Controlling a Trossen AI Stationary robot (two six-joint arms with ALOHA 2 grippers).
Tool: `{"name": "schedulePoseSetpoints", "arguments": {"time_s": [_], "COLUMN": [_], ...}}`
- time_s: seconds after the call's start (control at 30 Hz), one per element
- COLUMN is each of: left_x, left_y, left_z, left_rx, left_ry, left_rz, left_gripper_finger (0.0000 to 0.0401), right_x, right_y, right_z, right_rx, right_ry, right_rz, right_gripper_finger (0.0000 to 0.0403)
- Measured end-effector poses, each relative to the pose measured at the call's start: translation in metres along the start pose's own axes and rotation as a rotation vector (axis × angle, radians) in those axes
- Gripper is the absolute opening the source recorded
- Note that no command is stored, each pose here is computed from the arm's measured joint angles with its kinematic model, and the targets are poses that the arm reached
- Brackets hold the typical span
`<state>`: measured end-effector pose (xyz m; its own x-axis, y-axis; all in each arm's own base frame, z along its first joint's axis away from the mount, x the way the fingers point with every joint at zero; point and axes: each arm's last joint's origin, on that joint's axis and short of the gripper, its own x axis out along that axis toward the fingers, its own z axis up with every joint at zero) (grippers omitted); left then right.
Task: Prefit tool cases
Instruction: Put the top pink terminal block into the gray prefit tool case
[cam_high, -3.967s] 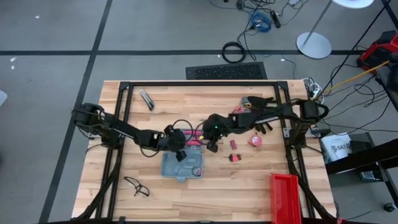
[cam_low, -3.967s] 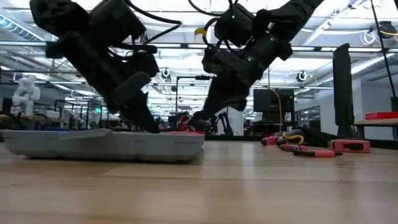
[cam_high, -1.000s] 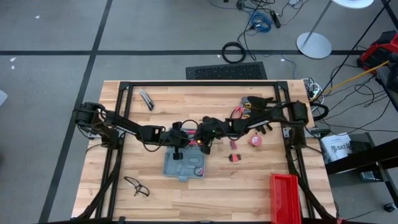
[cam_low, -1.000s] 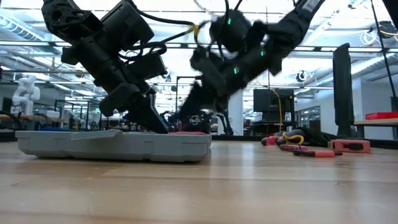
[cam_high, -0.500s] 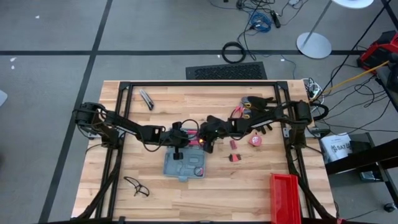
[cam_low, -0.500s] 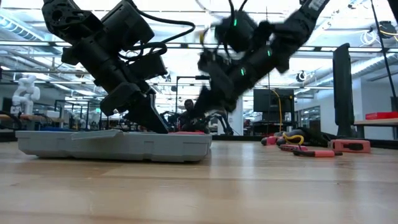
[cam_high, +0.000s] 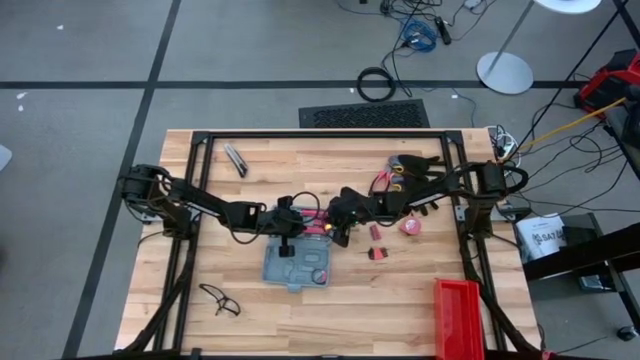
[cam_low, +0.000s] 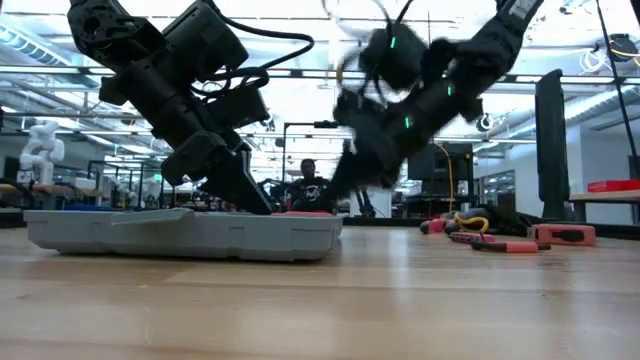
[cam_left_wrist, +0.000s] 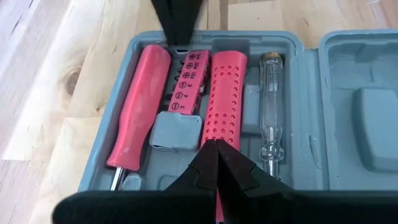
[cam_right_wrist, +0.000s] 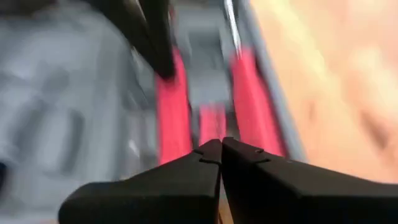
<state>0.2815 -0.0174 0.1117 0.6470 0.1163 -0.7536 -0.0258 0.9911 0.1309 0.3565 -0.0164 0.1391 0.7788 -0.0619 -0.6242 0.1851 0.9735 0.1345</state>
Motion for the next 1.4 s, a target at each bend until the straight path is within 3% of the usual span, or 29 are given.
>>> {"name": "schedulePoseSetpoints", "arguments": {"time_s": [0.1,0.27,0.4,0.67,0.87,1.4], "left_x": [0.0,0.0,0.0,0.0,0.0,0.0], "left_y": [0.0,0.0,0.0,0.0,0.0,0.0], "left_z": [0.0,0.0,-0.001,0.0,0.0,0.0], "left_rx": [0.0,0.0,0.002,0.001,0.001,0.001], "left_ry": [0.0,0.0,0.007,0.003,0.003,0.001], "left_rz": [0.0,0.0,0.0,0.0,0.001,0.0], "left_gripper_finger": [0.0001,0.0001,0.0002,0.0002,0.0002,0.0002], "right_x": [-0.01,0.01,0.024,0.006,0.007,0.021], "right_y": [0.005,0.003,0.002,0.012,0.016,-0.003], "right_z": [0.016,-0.012,-0.02,-0.004,-0.011,-0.021], "right_rx": [-0.015,0.017,0.046,0.044,0.1,0.137], "right_ry": [-0.085,0.051,0.063,-0.005,0.051,0.106], "right_rz": [0.015,-0.01,0.001,0.039,0.04,-0.009], "right_gripper_finger": [0.0,0.0,0.0,0.0,0.0,0.0]}}
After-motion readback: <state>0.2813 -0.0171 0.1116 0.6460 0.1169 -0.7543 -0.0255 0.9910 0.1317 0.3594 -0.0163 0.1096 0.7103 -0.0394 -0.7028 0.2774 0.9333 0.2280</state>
